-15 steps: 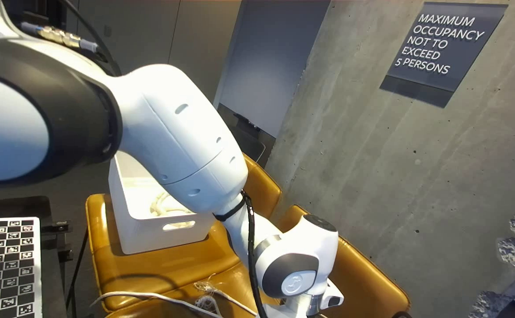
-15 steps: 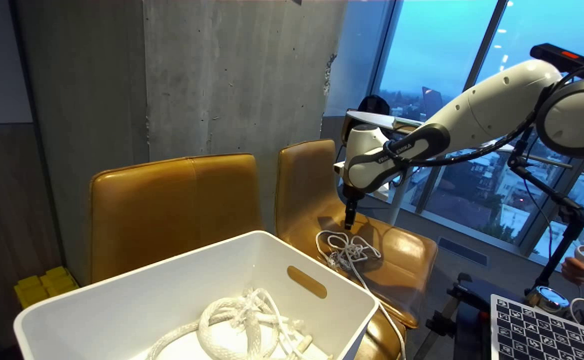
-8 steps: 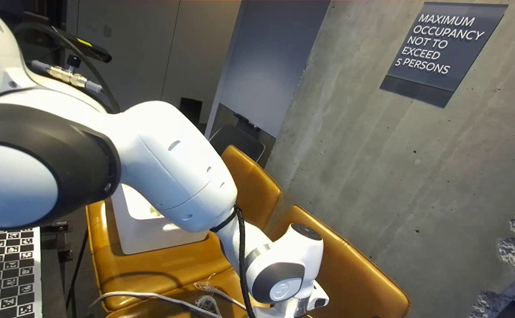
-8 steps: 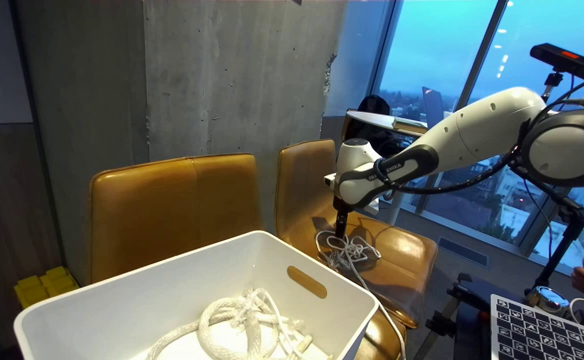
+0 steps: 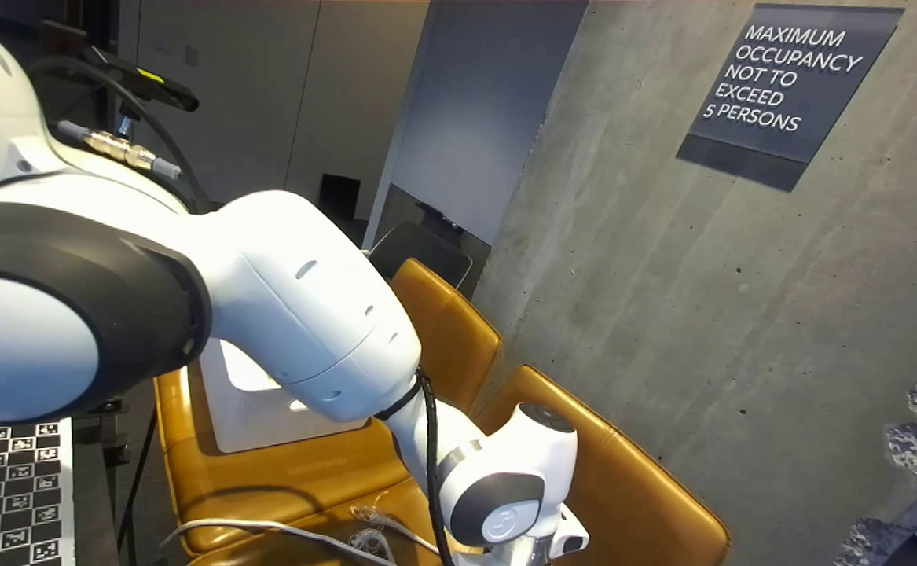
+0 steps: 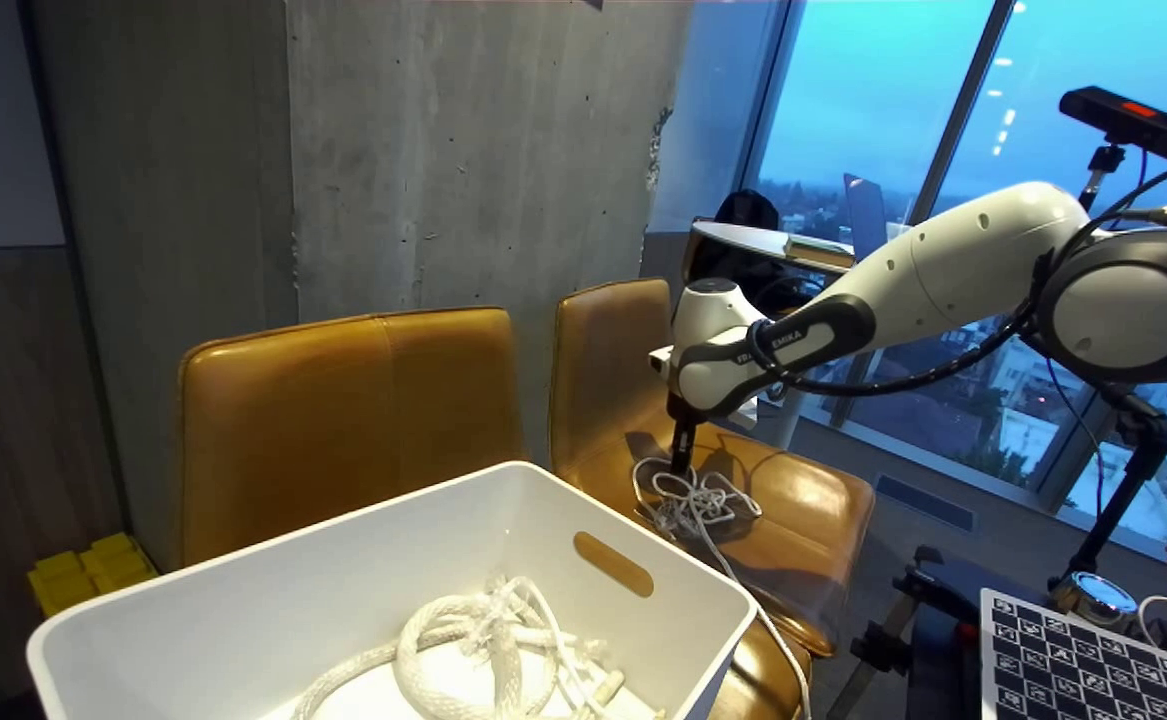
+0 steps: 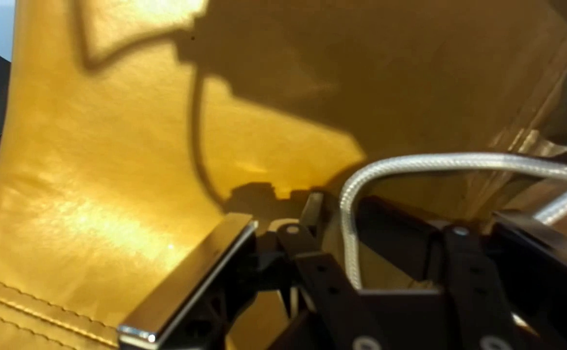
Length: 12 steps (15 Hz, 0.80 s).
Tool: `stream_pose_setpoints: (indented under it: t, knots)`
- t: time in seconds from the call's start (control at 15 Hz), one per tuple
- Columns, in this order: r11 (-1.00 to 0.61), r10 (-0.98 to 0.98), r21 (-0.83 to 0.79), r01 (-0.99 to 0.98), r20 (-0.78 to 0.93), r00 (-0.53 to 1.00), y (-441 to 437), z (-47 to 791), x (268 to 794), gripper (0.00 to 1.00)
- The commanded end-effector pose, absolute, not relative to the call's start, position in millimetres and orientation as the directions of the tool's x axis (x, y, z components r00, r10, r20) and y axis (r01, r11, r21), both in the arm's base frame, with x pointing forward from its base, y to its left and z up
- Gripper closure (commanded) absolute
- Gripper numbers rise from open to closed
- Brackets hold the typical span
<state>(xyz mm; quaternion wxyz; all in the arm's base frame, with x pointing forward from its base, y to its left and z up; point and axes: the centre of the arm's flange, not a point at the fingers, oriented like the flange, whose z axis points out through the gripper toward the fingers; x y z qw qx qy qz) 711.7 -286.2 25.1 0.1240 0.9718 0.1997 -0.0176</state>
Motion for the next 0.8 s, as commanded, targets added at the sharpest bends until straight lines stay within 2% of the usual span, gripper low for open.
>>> stream_pose_setpoints:
  t: [0.0,0.33,0.73]
  knots:
    - [-0.895,0.378,0.202,0.398,-0.131,0.917,-287.9,21.1,695.3,1.00]
    - [-0.894,0.382,0.192,0.405,-0.148,0.912,-263.2,76.4,653.1,0.97]
    - [-0.886,0.406,0.197,0.420,-0.109,0.907,-232.0,155.4,667.4,0.97]
